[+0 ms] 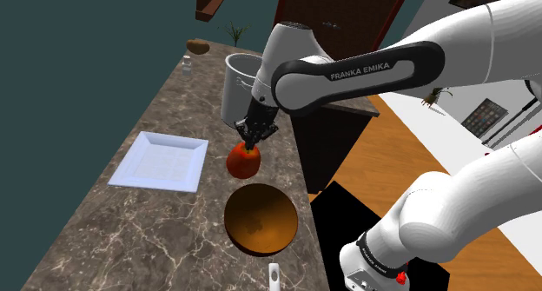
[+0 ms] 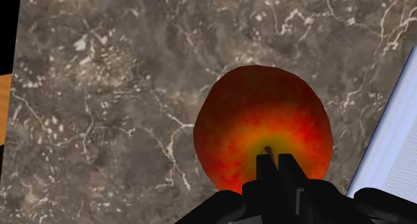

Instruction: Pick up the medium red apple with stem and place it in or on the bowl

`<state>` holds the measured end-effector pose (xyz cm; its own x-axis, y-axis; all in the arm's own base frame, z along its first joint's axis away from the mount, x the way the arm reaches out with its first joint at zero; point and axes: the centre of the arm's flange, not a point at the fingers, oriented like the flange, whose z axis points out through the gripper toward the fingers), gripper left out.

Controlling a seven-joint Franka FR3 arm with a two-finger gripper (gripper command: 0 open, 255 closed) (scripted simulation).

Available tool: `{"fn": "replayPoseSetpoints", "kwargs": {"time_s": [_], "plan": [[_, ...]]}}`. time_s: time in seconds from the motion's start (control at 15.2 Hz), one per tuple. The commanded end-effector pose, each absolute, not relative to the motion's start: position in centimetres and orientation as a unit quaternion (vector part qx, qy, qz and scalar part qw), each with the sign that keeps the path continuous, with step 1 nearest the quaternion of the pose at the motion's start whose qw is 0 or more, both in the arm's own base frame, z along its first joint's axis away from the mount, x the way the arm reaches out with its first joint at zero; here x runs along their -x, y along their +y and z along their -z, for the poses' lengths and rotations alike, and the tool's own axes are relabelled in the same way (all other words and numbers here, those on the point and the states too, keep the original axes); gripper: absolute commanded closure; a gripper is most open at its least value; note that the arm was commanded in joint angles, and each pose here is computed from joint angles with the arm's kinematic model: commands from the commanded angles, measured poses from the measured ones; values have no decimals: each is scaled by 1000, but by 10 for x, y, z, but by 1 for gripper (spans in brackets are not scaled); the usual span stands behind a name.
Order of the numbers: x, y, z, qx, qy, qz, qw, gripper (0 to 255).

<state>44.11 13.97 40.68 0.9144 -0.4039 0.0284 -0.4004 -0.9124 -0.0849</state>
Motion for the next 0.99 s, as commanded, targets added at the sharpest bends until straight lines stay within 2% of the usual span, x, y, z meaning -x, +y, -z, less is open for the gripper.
{"fn": "replayPoseSetpoints", "kwargs": {"time_s": [0.0,0.92], "plan": [[-442,140,-417,978,206,23,39,255],[-442,140,-491,978,206,23,39,255]]}}
